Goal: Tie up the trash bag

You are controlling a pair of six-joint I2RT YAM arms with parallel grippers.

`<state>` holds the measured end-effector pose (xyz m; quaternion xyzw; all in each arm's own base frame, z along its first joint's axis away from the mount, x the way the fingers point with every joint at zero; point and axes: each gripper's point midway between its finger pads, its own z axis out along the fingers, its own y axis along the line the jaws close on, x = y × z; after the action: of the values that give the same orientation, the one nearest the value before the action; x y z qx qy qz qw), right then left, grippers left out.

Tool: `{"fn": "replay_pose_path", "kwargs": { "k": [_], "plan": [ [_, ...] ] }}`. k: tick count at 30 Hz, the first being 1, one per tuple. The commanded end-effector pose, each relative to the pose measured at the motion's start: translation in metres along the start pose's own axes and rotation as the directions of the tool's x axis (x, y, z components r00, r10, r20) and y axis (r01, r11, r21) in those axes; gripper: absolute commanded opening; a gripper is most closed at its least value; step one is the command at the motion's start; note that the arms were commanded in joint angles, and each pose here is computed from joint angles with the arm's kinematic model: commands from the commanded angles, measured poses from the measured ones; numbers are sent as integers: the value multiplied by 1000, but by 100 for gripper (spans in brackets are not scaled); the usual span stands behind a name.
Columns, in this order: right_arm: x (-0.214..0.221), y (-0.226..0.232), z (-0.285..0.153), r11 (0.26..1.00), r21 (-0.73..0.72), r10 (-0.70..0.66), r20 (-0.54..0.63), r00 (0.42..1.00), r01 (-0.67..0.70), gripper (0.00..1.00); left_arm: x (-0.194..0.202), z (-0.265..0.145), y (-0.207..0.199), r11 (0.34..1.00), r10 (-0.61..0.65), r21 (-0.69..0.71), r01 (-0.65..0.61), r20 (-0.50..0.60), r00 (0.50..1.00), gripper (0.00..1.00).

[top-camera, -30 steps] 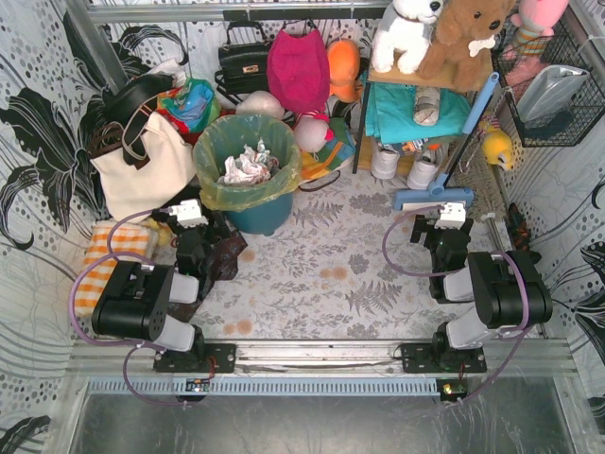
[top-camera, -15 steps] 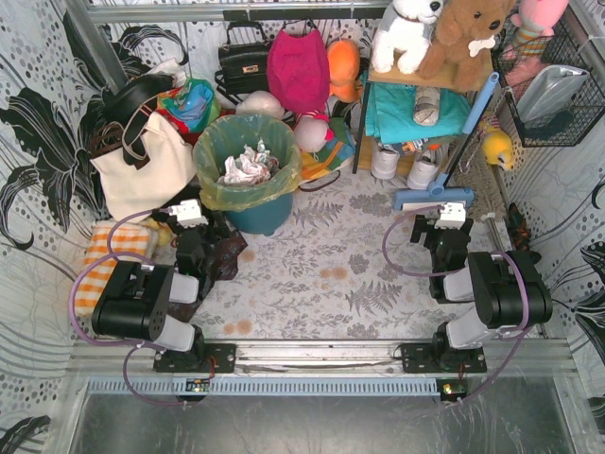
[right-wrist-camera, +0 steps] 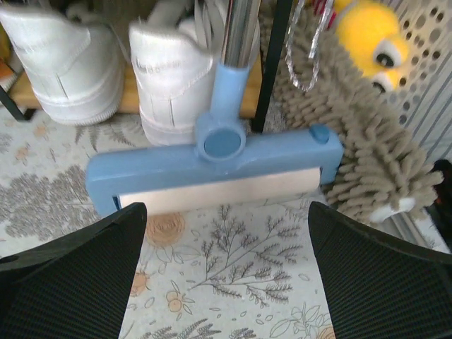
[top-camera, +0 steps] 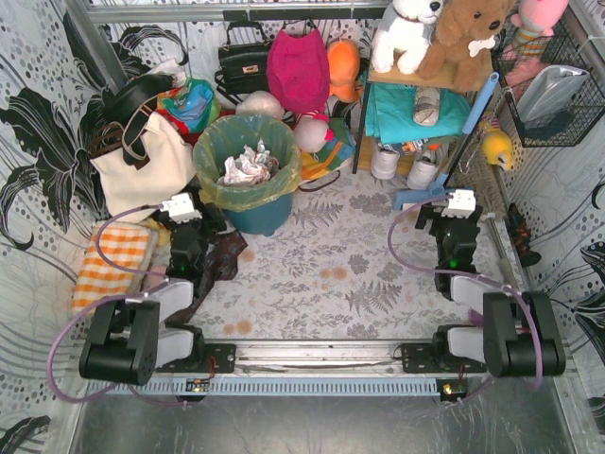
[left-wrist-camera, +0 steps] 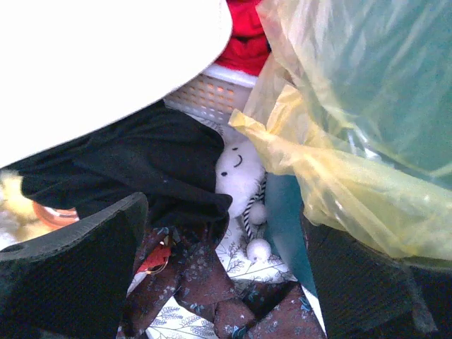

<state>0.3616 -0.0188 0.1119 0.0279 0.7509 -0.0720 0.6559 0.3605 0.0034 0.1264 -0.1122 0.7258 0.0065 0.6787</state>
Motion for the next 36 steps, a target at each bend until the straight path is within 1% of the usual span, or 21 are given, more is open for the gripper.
{"fn": "replay_pose_path", "kwargs": {
  "k": [1, 5, 9, 11, 14, 17, 20, 24, 27, 29, 32, 36],
  "plan": [
    [-27, -3, -8, 1000, -6, -11, 8, 1000, 11, 97, -10, -10, 14, 993, -42, -113, 39, -23, 999, 98],
    [-49, 6, -18, 998, -65, 14, 32, 999, -12, 97, -12, -30, 2, 996, -12, -84, 8, -55, 998, 98],
    [-70, 14, -26, 992, -123, 22, 44, 999, -16, 97, -15, -47, -23, 1000, 18, 14, -17, -105, 994, 98],
    [-81, 19, -30, 987, -159, 22, 49, 999, -14, 97, -11, -56, -33, 999, 10, 50, -1, -162, 987, 98],
    [-99, 32, -38, 970, -243, 26, 69, 997, -8, 97, 2, -70, -46, 992, -32, 107, 62, -267, 963, 98],
    [-115, 41, -47, 953, -300, 52, 79, 996, -26, 97, -11, -90, -75, 956, -73, 257, 145, -269, 960, 98],
    [-132, 46, -52, 941, -333, 97, 76, 992, -66, 97, -22, -101, -67, 962, -134, 192, 195, -292, 947, 98],
    [-145, 59, -60, 908, -399, 150, 25, 988, -128, 97, -37, -119, -66, 955, -140, 205, 214, -324, 936, 98],
    [-156, 66, -65, 884, -432, 195, -6, 981, -178, 97, -70, -130, -69, 940, -189, 225, 256, -281, 941, 98],
    [-165, 71, -68, 865, -457, 221, -23, 975, -207, 97, -92, -134, -61, 940, -244, 179, 291, -244, 939, 98],
    [-179, 76, -72, 842, -473, 263, -62, 963, -261, 97, -122, -140, -43, 938, -322, 66, 340, -193, 927, 98],
    [-195, 86, -71, 796, -484, 328, -160, 931, -364, 97, -162, -146, -33, 915, -400, -7, 403, -136, 906, 98]
  ]
}}
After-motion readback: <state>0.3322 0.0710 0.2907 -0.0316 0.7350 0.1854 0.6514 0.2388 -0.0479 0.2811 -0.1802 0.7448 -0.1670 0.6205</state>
